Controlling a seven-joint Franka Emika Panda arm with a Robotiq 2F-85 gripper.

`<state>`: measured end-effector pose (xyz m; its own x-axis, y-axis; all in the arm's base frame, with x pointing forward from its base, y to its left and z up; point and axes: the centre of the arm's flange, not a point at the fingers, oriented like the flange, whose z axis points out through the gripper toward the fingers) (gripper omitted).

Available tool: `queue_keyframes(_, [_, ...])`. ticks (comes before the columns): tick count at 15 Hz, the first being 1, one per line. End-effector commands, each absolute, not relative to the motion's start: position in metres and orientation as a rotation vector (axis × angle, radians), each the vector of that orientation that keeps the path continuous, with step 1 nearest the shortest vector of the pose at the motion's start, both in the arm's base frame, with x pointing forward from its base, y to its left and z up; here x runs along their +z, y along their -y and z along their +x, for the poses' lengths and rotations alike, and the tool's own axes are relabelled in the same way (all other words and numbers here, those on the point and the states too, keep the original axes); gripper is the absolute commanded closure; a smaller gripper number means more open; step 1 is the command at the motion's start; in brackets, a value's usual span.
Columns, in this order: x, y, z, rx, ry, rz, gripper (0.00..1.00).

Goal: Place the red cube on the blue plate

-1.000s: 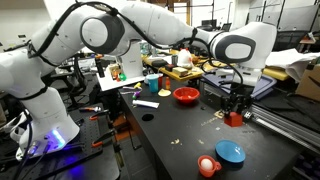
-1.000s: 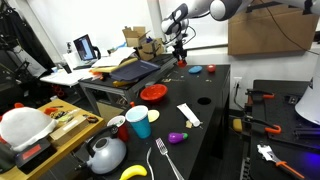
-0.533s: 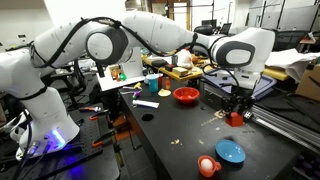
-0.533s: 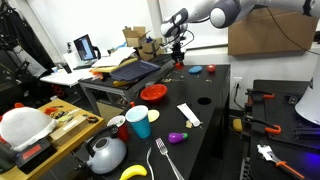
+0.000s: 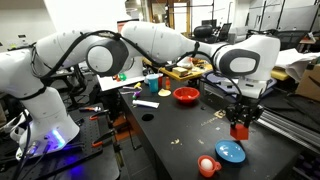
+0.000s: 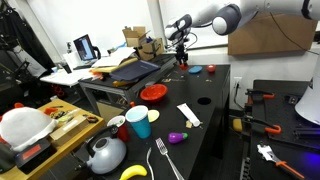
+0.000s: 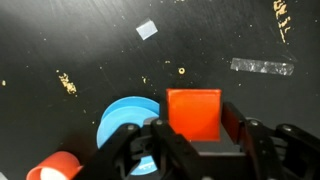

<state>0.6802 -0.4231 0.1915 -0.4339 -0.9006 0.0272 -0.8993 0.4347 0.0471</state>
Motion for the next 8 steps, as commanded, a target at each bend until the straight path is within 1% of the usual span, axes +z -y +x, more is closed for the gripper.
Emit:
queue_keyframes(1, [0.198,0.439,0.709,-0.015,2.647,1.580,0.12])
queue_keyframes(2, [0.202,0.438,0.709,-0.003,2.651,1.579,0.03])
queue_keyframes(3, [0.207,0.437,0.711,0.015,2.652,1.586,0.00])
queue_keyframes(8, [0.246,0.429,0.714,0.127,2.649,1.653,0.00])
